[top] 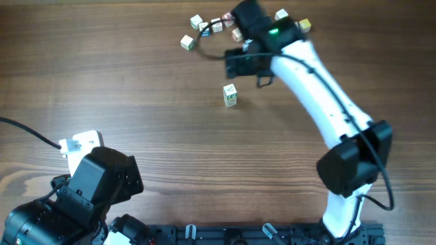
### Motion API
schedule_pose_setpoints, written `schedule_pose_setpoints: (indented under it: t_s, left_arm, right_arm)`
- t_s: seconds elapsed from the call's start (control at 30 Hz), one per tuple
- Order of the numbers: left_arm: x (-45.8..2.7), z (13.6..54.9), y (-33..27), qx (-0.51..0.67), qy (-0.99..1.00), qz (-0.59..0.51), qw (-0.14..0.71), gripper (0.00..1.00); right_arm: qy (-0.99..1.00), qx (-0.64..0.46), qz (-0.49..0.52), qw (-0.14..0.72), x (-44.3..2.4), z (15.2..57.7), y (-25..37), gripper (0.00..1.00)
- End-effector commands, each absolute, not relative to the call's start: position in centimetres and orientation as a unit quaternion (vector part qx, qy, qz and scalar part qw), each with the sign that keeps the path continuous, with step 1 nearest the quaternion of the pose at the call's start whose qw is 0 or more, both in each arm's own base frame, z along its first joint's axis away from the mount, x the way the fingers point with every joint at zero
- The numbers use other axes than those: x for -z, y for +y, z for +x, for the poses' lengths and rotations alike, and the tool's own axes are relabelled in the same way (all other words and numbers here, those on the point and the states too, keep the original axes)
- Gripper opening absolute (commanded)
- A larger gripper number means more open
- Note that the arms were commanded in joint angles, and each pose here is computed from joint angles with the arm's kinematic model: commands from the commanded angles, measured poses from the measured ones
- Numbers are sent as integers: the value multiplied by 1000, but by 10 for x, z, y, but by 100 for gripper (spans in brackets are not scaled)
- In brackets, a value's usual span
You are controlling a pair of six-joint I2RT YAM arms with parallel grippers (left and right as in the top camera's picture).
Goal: Form a tower
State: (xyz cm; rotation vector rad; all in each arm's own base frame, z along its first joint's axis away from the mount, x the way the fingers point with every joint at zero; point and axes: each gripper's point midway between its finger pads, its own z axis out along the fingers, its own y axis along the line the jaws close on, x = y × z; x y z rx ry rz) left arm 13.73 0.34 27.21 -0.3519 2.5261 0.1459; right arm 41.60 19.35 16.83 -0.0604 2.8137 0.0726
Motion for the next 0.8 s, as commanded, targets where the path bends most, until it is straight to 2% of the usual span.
schedule_pose_setpoints:
  t_s: [0.0,0.07,0.1,0.17,0.2,0.23,0.37,0.5,0.77]
  left_arm:
    - [-272,138,4,-54,945,-139,291,100]
    - [-272,138,4,-54,945,-139,291,100]
    - [-272,138,4,-54,945,-139,291,100]
    - [-272,138,4,-54,945,-139,291,100]
    - [-272,138,4,-54,945,-139,291,100]
    - [-272,138,4,-54,945,-139,291,100]
    - [-272,138,4,-54,945,-139,291,100]
    - [-272,138,4,-54,945,-139,291,100]
    - [-272,138,4,-54,945,-139,291,100]
  right_arm:
    - [986,-5,90,140,-145,432,142,80]
    - [989,-19,112,99,-126,426,130,38]
    - [989,-19,117,89,-120,425,126,27]
    - [989,-20,118,89,-107,428,126,20]
    - [989,-23,113,89,-99,428,130,8]
    - [990,-29,109,84,-92,425,134,4]
    - [987,-93,111,67,-53,418,157,4]
    - [984,-158,61,64,-27,411,179,4]
    - [965,-244,72,66,-15,410,205,4]
